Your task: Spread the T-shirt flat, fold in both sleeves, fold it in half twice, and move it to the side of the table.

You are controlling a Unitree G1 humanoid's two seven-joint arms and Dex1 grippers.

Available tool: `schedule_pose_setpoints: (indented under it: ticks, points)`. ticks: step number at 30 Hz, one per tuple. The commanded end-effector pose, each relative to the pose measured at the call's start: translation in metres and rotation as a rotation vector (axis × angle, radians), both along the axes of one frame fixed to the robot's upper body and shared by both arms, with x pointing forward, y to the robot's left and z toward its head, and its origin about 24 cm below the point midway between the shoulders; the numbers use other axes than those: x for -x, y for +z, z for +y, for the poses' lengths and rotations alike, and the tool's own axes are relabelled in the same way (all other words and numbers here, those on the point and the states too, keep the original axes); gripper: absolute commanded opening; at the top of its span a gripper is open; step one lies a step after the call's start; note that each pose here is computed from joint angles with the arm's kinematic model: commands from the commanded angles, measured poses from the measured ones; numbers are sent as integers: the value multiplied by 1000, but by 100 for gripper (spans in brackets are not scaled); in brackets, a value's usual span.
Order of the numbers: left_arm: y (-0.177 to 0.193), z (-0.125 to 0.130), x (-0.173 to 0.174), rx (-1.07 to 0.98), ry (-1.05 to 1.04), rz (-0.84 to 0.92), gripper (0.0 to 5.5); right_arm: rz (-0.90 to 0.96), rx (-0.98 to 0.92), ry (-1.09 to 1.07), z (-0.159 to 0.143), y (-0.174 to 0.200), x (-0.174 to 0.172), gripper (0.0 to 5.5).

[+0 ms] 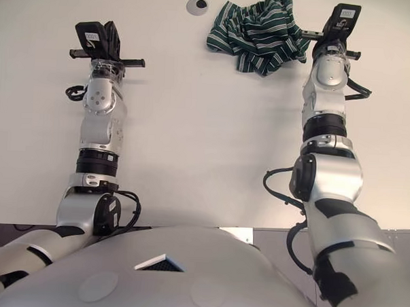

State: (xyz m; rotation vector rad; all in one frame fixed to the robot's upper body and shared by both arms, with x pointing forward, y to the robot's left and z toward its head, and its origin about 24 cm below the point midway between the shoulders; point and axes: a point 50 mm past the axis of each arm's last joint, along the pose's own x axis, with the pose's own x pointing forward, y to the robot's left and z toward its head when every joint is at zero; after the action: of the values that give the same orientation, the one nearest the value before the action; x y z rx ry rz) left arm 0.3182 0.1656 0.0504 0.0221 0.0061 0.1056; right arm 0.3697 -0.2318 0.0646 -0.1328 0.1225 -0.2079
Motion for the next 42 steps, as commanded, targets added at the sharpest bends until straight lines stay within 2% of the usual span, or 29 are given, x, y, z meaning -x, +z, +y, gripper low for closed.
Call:
schedule_pose_setpoints:
  ticks: [1, 6, 10, 16, 21, 24, 27, 31, 34, 36, 37, 39, 42]
  points:
    - [-6, -5, 3, 9, -24, 19, 3, -26, 50, 120, 14, 14, -8, 0]
    - [-7, -19, 3, 28, -61, 38, 3, 21, 49, 225, 37, -7, 4, 0]
    - [-15, -19, 10, 27, -57, 70, 3, 39, 19, 268, 46, -5, 3, 0]
    - [-13, -12, 10, -4, -69, 86, 0, 119, -8, 367, 49, 22, -24, 90]
    - [-10, -15, 2, -20, -98, 92, 0, 348, -28, 367, 65, -5, -20, 180]
    - [-5, -22, -1, -44, -132, 82, 0, 537, -23, 360, 63, -40, -1, 180]
    - [-2, -18, -2, -66, -130, 78, 0, 749, 6, 547, 60, -70, 24, 180]
    - [-8, -10, 4, -49, -78, 87, 0, 1011, 55, 739, 28, -100, 62, 180]
    - [-11, -12, 9, -43, -64, 92, 0, 1200, 35, 1096, 4, -111, 102, 180]
    - [-12, -9, 11, -40, -41, 93, 0, 1263, 54, 1476, -12, -97, 140, 180]
    - [-12, -6, 11, -38, -26, 92, 0, 1272, 51, 1588, -13, -85, 150, 180]
    - [-10, -3, 12, -40, -10, 85, 0, 1208, 39, 1627, -7, -63, 143, 180]
    - [-12, 3, 12, -53, 2, 88, 0, 963, -71, 1555, 15, -6, 98, 180]
